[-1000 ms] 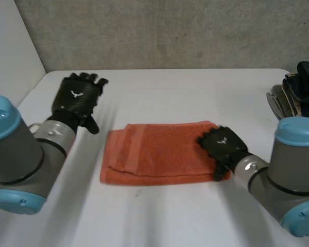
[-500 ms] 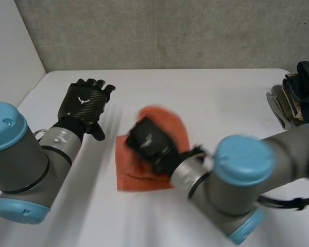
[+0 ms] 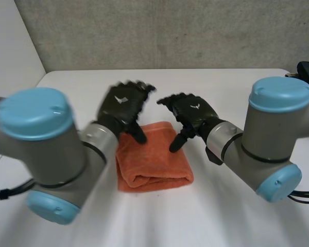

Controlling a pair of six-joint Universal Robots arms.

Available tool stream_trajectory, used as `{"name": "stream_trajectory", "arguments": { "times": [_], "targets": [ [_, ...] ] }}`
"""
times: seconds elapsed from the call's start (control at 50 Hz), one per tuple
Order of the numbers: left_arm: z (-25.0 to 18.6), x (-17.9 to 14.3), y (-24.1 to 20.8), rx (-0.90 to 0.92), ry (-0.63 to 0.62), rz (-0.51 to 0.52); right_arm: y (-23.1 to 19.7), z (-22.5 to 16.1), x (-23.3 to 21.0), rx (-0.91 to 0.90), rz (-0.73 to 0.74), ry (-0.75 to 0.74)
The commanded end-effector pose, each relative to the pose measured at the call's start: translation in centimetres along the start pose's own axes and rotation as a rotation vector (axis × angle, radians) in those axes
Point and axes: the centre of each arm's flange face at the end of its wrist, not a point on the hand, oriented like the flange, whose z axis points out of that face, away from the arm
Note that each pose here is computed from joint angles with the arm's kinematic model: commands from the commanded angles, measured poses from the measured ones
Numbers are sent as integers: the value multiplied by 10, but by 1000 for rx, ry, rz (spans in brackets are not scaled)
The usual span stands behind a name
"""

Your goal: Fold the laundry.

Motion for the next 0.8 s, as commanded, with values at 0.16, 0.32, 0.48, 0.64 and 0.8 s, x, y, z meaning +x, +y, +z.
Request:
{"name": "stream_trajectory", "arguments": {
  "times": [0.16,0.32,0.48,0.64,0.8],
  "targets": [
    [6,2,82,-418,-167,0,49,33,12,-296,48,11],
    [0,-25,101,-507,-208,84,61,36,15,-353,-98,14],
    [-1,-30,66,-415,-203,134,36,28,20,-298,-240,119],
    [-1,-24,-6,-156,-83,97,7,8,-10,-108,-349,154],
    [4,-33,-54,43,41,87,33,-21,-50,-84,-406,103]
  ]
}}
